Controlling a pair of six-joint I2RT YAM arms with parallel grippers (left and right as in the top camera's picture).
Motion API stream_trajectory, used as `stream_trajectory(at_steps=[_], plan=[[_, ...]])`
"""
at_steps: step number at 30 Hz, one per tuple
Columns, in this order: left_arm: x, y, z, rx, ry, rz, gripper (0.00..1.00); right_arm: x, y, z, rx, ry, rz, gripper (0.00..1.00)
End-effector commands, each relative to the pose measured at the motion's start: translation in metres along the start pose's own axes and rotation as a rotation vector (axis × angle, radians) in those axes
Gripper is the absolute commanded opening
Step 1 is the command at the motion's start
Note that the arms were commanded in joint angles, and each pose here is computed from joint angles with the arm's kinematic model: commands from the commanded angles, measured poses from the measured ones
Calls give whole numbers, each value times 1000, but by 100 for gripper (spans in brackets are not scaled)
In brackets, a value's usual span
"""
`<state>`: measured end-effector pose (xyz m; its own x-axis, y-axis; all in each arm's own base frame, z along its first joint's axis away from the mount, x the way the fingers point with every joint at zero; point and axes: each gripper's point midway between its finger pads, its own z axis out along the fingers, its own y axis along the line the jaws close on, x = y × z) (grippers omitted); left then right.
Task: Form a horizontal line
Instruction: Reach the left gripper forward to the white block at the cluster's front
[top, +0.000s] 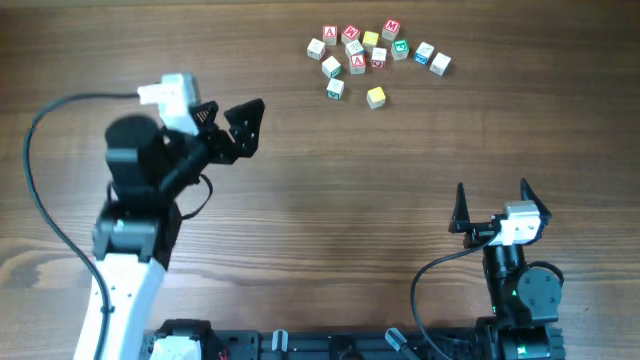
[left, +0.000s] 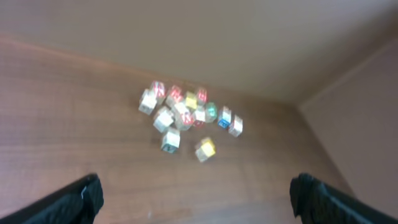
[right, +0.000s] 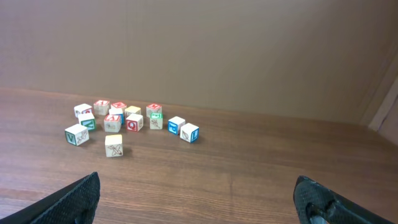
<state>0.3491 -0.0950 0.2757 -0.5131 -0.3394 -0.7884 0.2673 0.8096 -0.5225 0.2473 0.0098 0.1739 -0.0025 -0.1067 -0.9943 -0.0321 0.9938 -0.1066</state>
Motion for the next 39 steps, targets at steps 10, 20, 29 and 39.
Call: stream_trajectory(at_steps=[10,20,29,39], plan=[[-53,-51,134,-56,137,160,100,-1,2,0,-14,-6,4,100],[81,23,266,-168,353,194,99,-1,2,0,-14,-6,4,100],[173,45,296,-177,515,315,99,-1,2,0,-14,-6,4,100],[197,71,311,-229,512,326,73,-1,2,0,-14,-6,4,100]])
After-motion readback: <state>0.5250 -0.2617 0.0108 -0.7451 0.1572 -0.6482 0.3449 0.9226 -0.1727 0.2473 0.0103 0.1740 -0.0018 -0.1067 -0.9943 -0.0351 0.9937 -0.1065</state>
